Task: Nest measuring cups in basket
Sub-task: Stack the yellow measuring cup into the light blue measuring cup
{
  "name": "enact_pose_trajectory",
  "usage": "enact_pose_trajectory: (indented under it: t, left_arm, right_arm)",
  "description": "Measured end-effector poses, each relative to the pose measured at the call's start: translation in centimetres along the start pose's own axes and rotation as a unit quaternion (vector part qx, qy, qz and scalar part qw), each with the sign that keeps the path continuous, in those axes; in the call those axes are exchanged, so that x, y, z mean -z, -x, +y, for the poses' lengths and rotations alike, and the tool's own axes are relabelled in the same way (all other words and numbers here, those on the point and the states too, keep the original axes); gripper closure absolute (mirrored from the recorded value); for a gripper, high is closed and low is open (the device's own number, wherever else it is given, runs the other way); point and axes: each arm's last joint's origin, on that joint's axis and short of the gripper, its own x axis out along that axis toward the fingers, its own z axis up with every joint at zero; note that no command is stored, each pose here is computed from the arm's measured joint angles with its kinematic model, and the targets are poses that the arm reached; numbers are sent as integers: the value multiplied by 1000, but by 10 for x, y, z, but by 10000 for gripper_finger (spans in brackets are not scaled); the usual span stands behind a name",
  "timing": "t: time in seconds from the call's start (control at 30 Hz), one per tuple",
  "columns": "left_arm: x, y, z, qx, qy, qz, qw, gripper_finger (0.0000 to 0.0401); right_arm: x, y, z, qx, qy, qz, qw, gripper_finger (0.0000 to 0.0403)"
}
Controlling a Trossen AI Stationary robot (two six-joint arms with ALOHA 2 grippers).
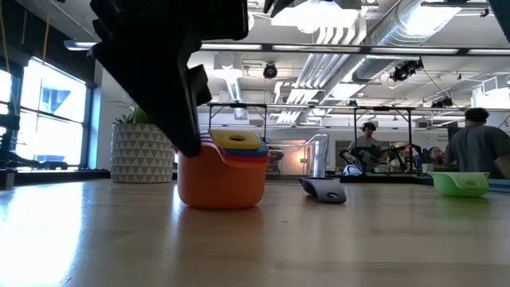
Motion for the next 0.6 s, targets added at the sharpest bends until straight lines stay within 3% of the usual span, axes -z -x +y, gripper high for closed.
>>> enact_pose_trajectory:
  t: [0.6]
  left_arm:
    - [-5,0,-2,12,-11,-23,1000,357]
  right_arm:
    - [0,0,0,0,-1,-1,1000,341]
